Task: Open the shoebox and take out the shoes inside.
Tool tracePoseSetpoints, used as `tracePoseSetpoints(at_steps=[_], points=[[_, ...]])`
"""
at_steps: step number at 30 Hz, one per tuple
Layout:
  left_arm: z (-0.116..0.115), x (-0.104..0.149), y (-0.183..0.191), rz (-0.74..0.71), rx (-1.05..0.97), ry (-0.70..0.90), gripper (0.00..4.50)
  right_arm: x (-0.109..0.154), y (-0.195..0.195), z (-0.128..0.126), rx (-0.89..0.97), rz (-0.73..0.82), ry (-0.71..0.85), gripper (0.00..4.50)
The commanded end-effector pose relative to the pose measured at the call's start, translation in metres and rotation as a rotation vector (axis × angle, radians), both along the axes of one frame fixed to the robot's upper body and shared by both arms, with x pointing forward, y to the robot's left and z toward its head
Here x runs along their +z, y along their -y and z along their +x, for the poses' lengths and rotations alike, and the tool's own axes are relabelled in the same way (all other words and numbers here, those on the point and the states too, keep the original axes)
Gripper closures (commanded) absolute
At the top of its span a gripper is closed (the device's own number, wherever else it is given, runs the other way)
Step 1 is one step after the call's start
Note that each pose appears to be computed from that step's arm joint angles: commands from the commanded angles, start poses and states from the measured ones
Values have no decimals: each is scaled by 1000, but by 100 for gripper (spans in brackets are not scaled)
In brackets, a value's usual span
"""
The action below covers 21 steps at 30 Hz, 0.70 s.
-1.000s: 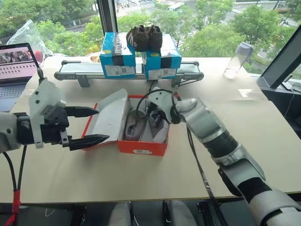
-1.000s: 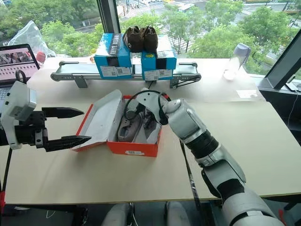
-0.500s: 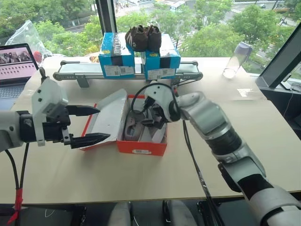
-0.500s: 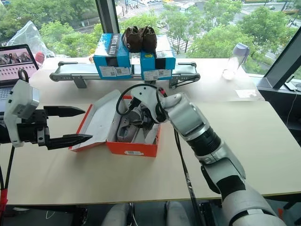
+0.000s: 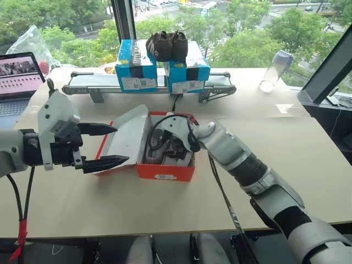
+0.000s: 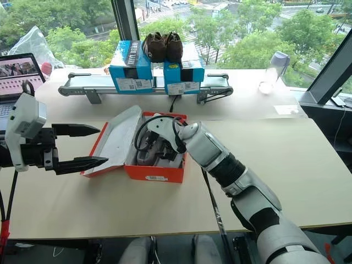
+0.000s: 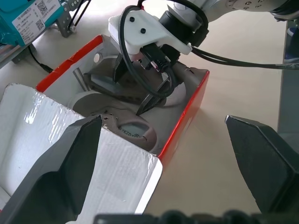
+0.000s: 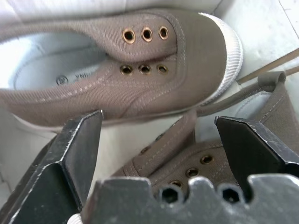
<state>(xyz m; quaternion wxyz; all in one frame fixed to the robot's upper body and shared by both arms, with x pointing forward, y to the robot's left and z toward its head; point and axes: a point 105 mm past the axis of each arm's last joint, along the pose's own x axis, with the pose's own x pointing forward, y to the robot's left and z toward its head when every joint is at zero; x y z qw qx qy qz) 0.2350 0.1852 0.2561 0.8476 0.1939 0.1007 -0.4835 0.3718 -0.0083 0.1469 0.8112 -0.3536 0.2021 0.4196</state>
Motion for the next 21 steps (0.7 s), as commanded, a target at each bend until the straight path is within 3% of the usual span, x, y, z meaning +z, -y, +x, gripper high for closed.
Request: tracePoseSetpoints(at_steps=[1,3,4,6,16,21], points=[[-3,10,0,12,2,53,0,-18,12,3,-32,-52,-28,2],[-3,10,0,11,3,55,0,-19,13,4,-38,-52,-29,2],[-3,10,0,12,4,55,0,-18,13,4,-40,-54,-27,52],[-3,10,0,12,5,56,0,-17,14,5,-42,-57,-24,85],[-1,11,1,10,1,62,0,-12,14,7,-39,-58,-10,436],[-1,11,1,8,-2,61,0,-1,9,5,-26,-24,4,444]])
